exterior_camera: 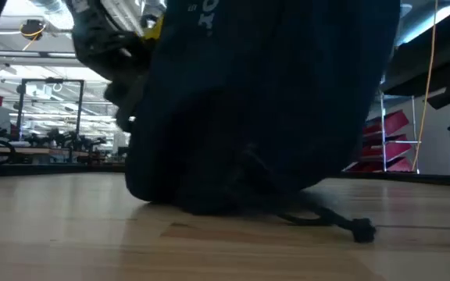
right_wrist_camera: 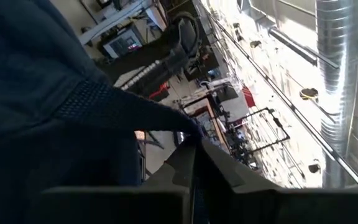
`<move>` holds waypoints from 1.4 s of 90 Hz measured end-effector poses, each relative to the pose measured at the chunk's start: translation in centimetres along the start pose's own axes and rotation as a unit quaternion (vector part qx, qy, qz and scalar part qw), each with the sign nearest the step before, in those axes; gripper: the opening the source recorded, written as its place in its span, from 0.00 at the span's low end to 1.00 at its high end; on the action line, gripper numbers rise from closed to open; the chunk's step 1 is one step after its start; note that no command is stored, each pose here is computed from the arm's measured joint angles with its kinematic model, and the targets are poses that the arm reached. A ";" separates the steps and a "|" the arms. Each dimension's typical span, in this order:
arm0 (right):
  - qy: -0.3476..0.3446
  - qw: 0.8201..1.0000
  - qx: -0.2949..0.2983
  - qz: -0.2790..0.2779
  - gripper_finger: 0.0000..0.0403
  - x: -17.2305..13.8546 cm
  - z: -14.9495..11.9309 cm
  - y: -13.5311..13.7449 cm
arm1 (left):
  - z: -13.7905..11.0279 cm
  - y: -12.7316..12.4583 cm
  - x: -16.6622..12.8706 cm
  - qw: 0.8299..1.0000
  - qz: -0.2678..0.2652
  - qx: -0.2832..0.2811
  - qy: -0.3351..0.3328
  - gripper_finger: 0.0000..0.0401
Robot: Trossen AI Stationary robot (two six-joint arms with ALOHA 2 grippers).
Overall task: Unpack backpack
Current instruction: Open the blue backpack
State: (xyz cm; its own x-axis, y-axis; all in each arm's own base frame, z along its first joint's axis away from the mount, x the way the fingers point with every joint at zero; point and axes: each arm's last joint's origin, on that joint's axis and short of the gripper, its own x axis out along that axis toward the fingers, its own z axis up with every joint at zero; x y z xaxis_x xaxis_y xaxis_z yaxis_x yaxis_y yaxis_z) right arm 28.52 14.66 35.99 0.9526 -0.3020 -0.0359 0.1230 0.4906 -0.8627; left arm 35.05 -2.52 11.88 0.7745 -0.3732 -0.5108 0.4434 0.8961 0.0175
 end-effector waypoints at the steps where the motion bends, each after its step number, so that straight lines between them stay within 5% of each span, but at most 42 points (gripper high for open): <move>1: 0.000 1.000 0.000 0.000 0.00 0.0 0.0 0.0 | 0.0 0.1 0.1 1.000 -0.002 0.000 -0.002 0.01; 57: -0.005 1.000 -0.005 0.007 0.00 1.8 -1.4 -0.9 | 0.9 1.0 5.9 0.997 -0.069 0.025 -0.027 0.01; 126: 0.074 0.975 0.152 0.144 0.00 6.9 -9.8 -2.5 | -0.2 1.1 5.6 0.998 -0.049 0.016 0.036 0.01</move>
State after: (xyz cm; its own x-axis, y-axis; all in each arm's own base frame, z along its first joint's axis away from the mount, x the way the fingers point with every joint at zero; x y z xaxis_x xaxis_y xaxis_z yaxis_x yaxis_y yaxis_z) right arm 32.06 3.34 32.93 0.9123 -0.2193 -0.3458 -0.0450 0.7857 -0.6170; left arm 39.76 -3.59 8.87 0.6923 -0.4395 -0.5723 0.5311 0.8473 -0.0083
